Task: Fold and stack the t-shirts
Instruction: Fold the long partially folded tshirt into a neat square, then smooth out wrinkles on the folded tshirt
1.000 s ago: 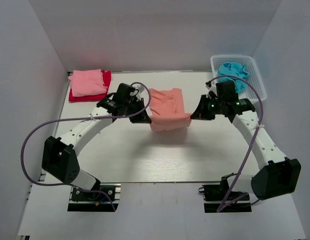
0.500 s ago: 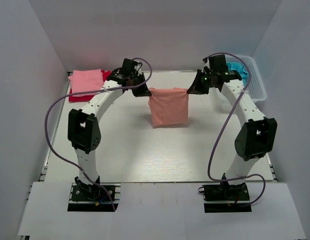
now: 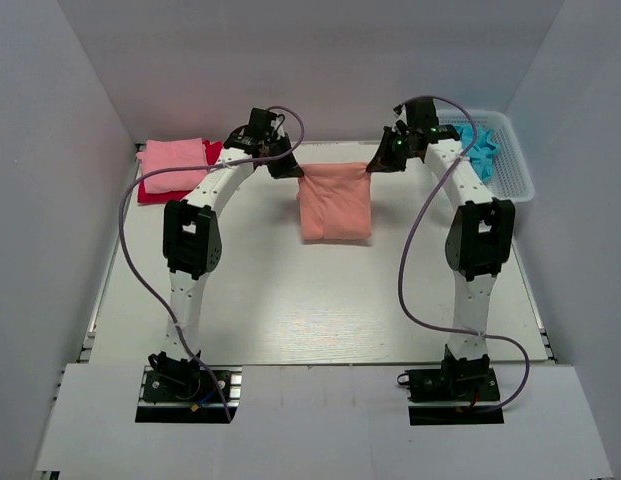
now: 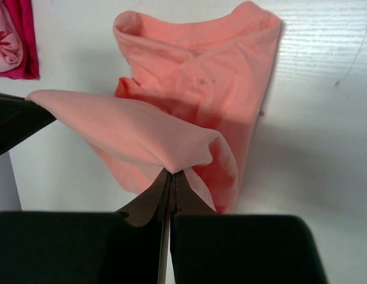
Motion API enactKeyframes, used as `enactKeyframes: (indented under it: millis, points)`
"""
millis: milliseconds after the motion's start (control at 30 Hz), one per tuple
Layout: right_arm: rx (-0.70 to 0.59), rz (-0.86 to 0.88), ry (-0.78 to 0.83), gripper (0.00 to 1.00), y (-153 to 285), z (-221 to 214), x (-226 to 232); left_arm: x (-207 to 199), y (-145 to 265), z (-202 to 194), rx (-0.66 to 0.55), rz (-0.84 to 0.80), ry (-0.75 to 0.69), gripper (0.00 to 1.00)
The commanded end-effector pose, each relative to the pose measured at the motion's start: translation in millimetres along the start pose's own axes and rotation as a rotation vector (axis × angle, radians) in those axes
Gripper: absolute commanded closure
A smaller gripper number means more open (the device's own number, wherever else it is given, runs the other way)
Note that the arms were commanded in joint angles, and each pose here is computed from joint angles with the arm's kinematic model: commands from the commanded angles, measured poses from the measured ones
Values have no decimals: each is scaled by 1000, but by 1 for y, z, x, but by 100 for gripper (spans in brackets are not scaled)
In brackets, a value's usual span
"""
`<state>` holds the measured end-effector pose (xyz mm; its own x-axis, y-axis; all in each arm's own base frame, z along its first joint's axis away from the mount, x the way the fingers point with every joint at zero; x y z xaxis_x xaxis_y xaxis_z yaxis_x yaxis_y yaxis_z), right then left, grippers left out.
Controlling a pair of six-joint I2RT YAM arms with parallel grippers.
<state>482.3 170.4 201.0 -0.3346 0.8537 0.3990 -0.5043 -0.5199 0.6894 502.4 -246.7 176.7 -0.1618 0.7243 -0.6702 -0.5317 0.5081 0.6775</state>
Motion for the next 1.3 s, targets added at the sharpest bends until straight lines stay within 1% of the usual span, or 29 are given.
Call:
enactKeyframes:
  millis: [0,133,167,200,233,267,300,333,367,400,433,467,533,567,600,633,667,700,733,767,800,833,867,933,1000,1033,1133,1200,1267]
  points:
    - [-71,29,56,100,-15,22,-7,-12,8,23,-56,-62,-11,100]
    - [-102,24,46,100,-49,24,-26,-8,-13,38,-110,-110,-28,100]
    - [-135,29,51,100,-54,30,-27,-5,-17,43,-117,-121,-26,100]
    - [-157,38,58,100,-63,33,-30,-5,-23,41,-98,-142,-21,97]
    - [-174,42,83,100,-74,33,-35,3,-34,47,-98,-144,1,89]
    - [-193,28,91,100,-77,38,-37,0,-39,52,-119,-168,-11,76]
    - [-202,27,102,95,-91,36,-45,-7,-39,55,-117,-204,-23,25]
    - [-213,25,113,88,-94,38,-47,-7,-40,61,-121,-225,-27,1]
    - [-250,29,123,63,-88,53,-44,-6,-46,60,-113,-237,-30,0]
    - [-229,70,123,48,-89,50,-43,-19,-38,64,-111,-282,-49,0]
    - [-243,87,130,33,-82,57,-37,-19,-36,64,-109,-273,-83,0]
    - [-228,89,129,23,-82,52,-37,-11,-37,58,-83,-242,-85,0]
    - [-254,87,166,10,-55,56,-20,-9,-18,52,-79,-207,-131,0]
    - [-288,84,188,10,-33,63,-9,-6,-10,48,-78,-184,-143,0]
    - [-215,91,156,10,-44,31,-16,15,-13,32,-39,-130,-137,0]
    - [-269,109,184,10,-13,41,2,4,11,27,-54,-131,-158,0]
    - [-170,109,142,10,-27,-1,-7,4,17,15,-38,-125,-188,0]
    - [-152,117,144,10,-23,-11,-6,27,16,-5,16,-75,-177,0]
    - [-174,131,165,10,1,-9,6,29,20,-16,35,-67,-176,0]
    - [-156,137,175,10,2,-20,7,22,39,-24,52,-105,-204,0]
    - [-58,134,144,10,-9,-65,-4,43,38,-46,112,-79,-179,0]
    - [-75,148,175,10,7,-66,4,47,41,-53,121,-84,-177,0]
    - [-25,154,161,10,5,-89,0,64,40,-78,181,-73,-173,0]
    - [29,180,184,12,4,-124,-2,61,50,-83,157,-119,-193,3]
    - [41,190,221,14,4,-134,-2,73,45,-98,197,-108,-200,7]
    - [87,180,252,19,-3,-150,-5,78,37,-105,227,-105,-228,12]
    - [96,160,275,20,-8,-156,-9,78,30,-113,236,-117,-276,14]
    - [101,151,291,20,-17,-158,-12,87,21,-123,275,-107,-282,19]
    - [89,152,308,22,-22,-154,-13,85,17,-115,226,-106,-301,19]
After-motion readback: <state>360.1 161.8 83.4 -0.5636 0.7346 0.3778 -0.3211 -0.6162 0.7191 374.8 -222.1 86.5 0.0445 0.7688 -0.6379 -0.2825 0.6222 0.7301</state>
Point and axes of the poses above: each gripper's point midway between its finger pads, its own y axis back along the fingers, its own x axis along the line the jaws close on, z = x × y, the point moved 4 cm from there along y, back along the fingers, and after that the axes turned 15 degrees about y, right-handed, at the moved point
